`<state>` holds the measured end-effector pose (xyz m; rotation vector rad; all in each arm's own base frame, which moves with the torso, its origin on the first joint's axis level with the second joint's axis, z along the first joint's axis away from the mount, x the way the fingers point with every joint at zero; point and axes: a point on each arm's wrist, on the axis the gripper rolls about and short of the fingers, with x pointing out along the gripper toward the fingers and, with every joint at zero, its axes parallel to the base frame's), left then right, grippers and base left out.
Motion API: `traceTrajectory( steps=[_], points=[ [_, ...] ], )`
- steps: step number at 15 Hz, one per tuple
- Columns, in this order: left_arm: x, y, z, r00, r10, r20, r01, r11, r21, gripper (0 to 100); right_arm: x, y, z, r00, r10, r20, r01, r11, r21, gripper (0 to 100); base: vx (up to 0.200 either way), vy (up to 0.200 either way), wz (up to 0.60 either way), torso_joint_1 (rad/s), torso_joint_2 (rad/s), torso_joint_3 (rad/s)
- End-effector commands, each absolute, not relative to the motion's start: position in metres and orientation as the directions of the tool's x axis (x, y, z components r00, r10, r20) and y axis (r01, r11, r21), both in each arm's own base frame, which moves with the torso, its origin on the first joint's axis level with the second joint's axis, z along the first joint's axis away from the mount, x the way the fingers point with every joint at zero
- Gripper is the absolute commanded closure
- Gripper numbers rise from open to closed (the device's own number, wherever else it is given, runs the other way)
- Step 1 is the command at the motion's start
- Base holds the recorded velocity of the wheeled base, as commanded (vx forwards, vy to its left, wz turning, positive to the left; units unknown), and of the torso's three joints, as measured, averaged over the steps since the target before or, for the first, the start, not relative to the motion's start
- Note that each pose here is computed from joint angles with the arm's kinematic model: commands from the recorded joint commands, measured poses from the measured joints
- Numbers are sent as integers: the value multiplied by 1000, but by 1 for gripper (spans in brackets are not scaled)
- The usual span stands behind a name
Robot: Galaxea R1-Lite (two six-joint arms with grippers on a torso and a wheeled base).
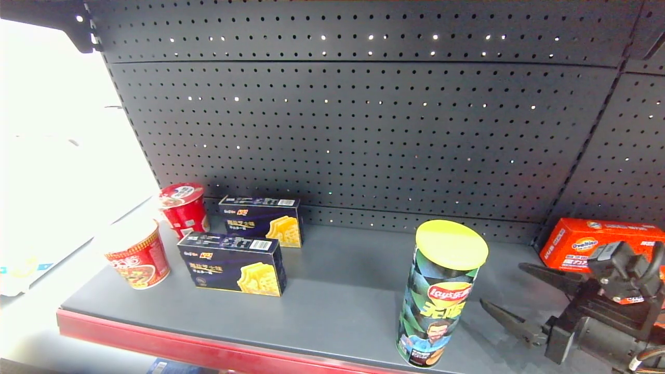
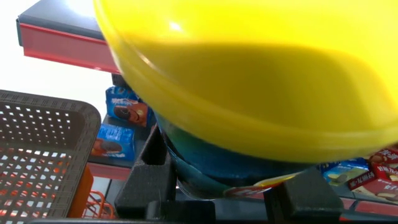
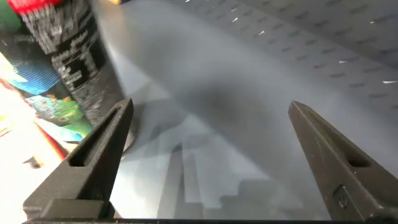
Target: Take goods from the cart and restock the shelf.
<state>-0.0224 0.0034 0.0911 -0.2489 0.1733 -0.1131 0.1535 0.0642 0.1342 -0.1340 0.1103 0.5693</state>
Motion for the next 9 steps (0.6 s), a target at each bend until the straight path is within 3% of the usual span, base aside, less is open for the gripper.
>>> traceTrajectory(
  steps=[1, 5, 9],
  points=[
    [-21, 3, 91, 980, -133, -148, 92, 963, -254, 100, 125, 44, 159, 880, 474, -33, -474, 871, -128, 0, 0, 0, 0, 0, 0, 0],
    [-19, 3, 89, 984, -134, -115, 101, 962, -254, 100, 83, 23, 163, 957, 282, -60, -289, 942, -169, 0, 0, 0, 0, 0, 0, 0],
    [-19, 3, 89, 984, -135, -115, 103, 962, -251, 100, 61, 13, 163, 986, 165, 11, -161, 973, -163, 0, 0, 0, 0, 0, 0, 0]
  ],
)
